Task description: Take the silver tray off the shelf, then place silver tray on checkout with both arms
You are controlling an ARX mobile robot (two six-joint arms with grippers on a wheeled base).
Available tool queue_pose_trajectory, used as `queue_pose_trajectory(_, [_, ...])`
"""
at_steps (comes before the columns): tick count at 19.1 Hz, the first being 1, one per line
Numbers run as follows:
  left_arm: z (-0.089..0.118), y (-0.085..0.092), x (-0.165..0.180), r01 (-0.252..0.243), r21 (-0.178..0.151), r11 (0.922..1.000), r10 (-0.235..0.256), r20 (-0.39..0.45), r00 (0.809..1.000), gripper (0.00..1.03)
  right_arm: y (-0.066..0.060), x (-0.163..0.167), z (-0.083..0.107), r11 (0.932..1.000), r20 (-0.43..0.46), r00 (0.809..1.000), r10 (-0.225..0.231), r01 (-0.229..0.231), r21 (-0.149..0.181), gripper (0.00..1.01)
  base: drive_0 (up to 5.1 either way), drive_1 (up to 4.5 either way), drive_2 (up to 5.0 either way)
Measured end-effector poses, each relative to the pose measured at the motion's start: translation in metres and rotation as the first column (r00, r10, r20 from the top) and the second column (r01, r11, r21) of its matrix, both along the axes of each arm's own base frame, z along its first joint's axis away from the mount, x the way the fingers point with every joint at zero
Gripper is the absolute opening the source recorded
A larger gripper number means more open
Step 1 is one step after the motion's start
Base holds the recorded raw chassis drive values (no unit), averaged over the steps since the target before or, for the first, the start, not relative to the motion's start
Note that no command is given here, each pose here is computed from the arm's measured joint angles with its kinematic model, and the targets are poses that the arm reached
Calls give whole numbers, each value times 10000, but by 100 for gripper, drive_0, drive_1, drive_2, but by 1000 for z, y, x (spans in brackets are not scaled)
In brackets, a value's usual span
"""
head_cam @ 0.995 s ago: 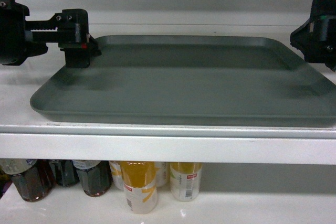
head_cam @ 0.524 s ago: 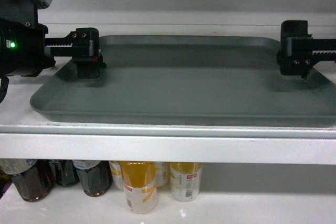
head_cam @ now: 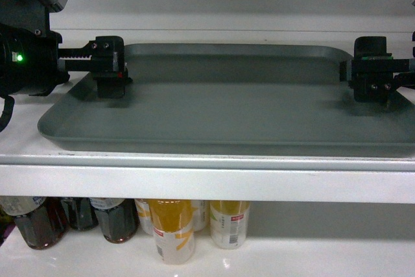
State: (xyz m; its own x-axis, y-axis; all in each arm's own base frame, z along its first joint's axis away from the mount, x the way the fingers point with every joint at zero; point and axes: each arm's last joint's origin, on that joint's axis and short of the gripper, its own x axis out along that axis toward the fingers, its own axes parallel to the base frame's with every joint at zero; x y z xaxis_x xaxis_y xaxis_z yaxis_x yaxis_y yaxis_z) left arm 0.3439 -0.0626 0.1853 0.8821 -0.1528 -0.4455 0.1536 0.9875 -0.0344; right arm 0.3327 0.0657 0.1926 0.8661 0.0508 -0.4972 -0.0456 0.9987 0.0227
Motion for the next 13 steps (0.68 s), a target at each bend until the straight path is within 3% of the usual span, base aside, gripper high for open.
queue_pose_trajectory(7, [1, -9, -4, 256, -5, 9997, -256, 7, 9997, 36, 5, -3, -3, 10000, 114, 9999, 21, -21, -17, 5, 0, 0, 0])
queue_pose_trajectory(10, [1, -8, -5, 159, 32, 9999, -159, 6, 9999, 13, 5, -2, -2, 9999, 300, 9995, -88, 85, 107, 2, 0, 0, 0])
queue_pose_trajectory(11, [2, -8, -6, 48, -117, 9999, -48, 0, 10000, 6, 5, -3, -2, 9999, 321, 9994, -104, 101, 101, 2, 0, 0, 0])
queue_pose_trajectory(13, [3, -8, -6, -159, -468, 9988, 158, -27, 9999, 4, 6, -5, -5, 9999, 326, 9994, -109, 107, 63, 2, 0, 0, 0])
